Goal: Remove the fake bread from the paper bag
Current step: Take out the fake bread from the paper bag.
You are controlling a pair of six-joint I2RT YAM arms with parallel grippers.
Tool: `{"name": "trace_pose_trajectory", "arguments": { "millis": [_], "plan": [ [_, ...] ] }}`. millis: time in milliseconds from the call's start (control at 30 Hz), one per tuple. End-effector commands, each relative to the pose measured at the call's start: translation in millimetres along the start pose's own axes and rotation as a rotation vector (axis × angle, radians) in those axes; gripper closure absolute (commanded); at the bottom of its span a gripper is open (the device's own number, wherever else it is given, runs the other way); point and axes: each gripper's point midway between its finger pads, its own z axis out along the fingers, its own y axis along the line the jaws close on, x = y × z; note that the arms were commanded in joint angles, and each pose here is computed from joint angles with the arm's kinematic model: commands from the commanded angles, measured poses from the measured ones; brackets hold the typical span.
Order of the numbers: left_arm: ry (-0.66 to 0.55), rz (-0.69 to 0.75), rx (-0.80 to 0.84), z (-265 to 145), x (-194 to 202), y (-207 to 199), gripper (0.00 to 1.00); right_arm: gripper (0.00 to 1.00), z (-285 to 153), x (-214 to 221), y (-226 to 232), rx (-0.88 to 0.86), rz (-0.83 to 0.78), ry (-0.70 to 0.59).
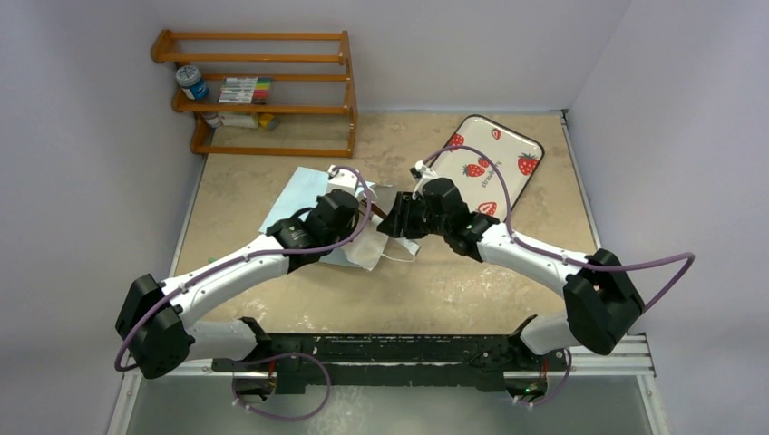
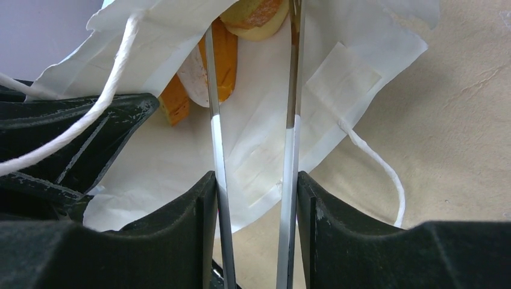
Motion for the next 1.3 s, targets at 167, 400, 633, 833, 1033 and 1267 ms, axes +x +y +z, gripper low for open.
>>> {"name": "trace_pose_trajectory", "arguments": {
  "millis": [167,400,633,833,1033,1267],
  "plan": [
    [-0.085,-0.038,0.072,-2,-32,-21,1.0,0.41,-1,-18,18,-0.072,-0.024,-0.053],
    [-0.088,-0.037,0.071,-3,-35,-22,1.0,0.36,3,-23,18,-0.075,-0.028,-0.06],
    [-0.082,-0.04,0.071,-1,-31,-23,1.0,0.85,-3,-32,15,-0.064,-0.014,-0.106],
    [-0.077,-0.04,0.071,-1,-28,-23,1.0,0.97,-10,-32,14,-0.058,-0.006,-0.117],
    [-0.075,-0.035,0.035,-1,-28,-17,1.0,0.98,-26,-34,12,-0.04,-0.001,-0.148],
    [-0.083,-0.04,0.002,3,-29,-13,1.0,0.9,-42,-28,11,-0.039,0.014,-0.147]
  ]
}}
